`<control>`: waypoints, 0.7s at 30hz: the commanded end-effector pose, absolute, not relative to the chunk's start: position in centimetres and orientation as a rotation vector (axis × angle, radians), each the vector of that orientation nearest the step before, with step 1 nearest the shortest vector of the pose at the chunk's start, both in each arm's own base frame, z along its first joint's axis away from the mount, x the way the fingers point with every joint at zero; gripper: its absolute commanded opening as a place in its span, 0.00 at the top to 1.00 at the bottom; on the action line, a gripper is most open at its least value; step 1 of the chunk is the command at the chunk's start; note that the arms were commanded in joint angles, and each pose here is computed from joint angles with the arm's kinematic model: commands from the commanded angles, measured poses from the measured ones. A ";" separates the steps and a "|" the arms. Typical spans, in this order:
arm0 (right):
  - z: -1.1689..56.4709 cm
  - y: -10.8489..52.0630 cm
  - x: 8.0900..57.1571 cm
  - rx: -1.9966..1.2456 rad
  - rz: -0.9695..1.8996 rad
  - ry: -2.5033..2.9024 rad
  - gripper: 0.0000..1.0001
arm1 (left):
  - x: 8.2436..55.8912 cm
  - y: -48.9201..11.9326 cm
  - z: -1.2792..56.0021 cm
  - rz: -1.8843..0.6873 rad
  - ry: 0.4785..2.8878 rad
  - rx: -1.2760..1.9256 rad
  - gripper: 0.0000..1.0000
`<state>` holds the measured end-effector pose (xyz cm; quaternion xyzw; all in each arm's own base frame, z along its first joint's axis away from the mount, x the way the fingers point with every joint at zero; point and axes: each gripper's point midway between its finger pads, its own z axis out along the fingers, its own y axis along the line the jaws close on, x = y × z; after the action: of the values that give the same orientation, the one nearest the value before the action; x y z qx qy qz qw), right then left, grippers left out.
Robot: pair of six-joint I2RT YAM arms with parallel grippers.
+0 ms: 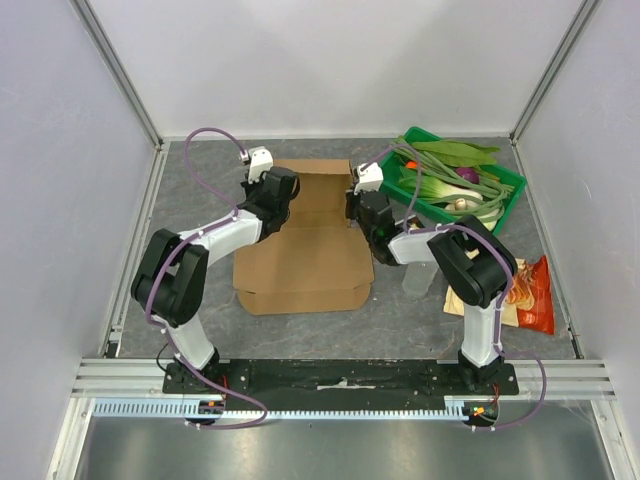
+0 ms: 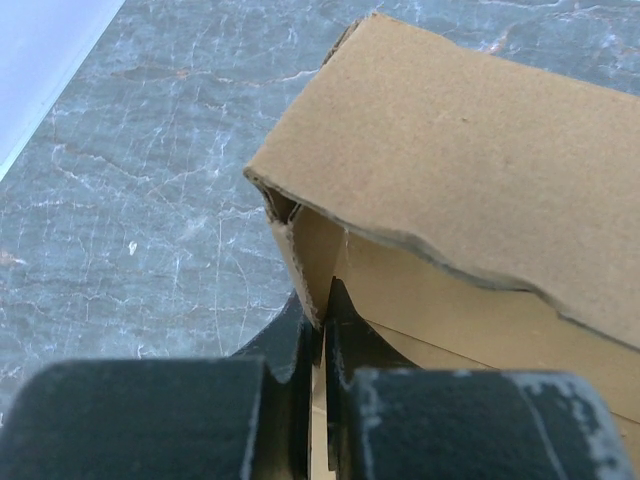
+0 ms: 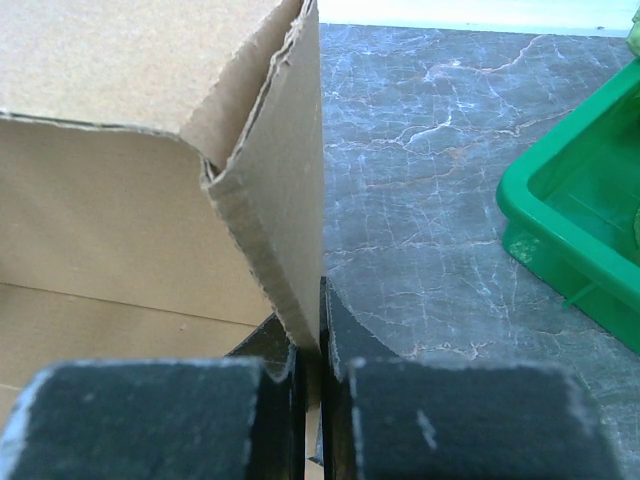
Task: Fold the paper box
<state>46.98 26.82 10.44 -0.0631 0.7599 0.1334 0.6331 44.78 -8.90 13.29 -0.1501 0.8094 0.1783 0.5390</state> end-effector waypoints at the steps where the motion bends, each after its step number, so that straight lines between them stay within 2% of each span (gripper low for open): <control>1: 13.6 30.0 45.3 -0.144 0.429 1.680 1.00 | 43.4 -6.8 12.0 0.551 1.957 -0.448 0.98; 6: 13.3 29.9 45.3 -0.179 0.396 1.707 1.00 | 43.9 -8.8 10.9 0.392 2.021 -0.371 0.98; 8: 13.3 29.4 45.2 -0.182 0.368 1.720 0.99 | 43.5 -9.3 10.6 0.345 2.047 -0.367 0.95; 9: 13.4 29.3 45.2 -0.184 0.359 1.722 0.98 | 43.2 -9.3 10.3 0.341 2.059 -0.365 0.92; 10: 13.4 29.1 45.2 -0.188 0.351 1.724 0.98 | 43.0 -9.5 10.5 0.318 2.058 -0.383 0.84; 12: 13.5 29.0 45.4 -0.196 0.332 1.723 0.92 | 42.6 -9.5 10.2 0.297 2.056 -0.392 0.78; 16: 13.1 28.7 45.9 -0.213 0.283 1.738 0.88 | 41.3 -9.5 9.6 0.245 2.070 -0.381 0.65; 18: 12.7 28.0 46.2 -0.193 0.227 1.753 0.90 | 41.1 -9.7 10.3 0.206 2.048 -0.385 0.62; 19: 12.7 27.8 46.4 -0.194 0.211 1.750 0.95 | 40.6 -9.7 9.7 0.199 2.066 -0.373 0.61; 21: 12.3 27.4 46.6 -0.191 0.184 1.746 0.99 | 40.6 -9.7 10.3 0.172 2.039 -0.385 0.56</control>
<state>45.91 27.15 10.53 -0.0877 0.7767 0.0912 0.6171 40.13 -8.81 7.85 -0.1305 0.8649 0.1248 0.4683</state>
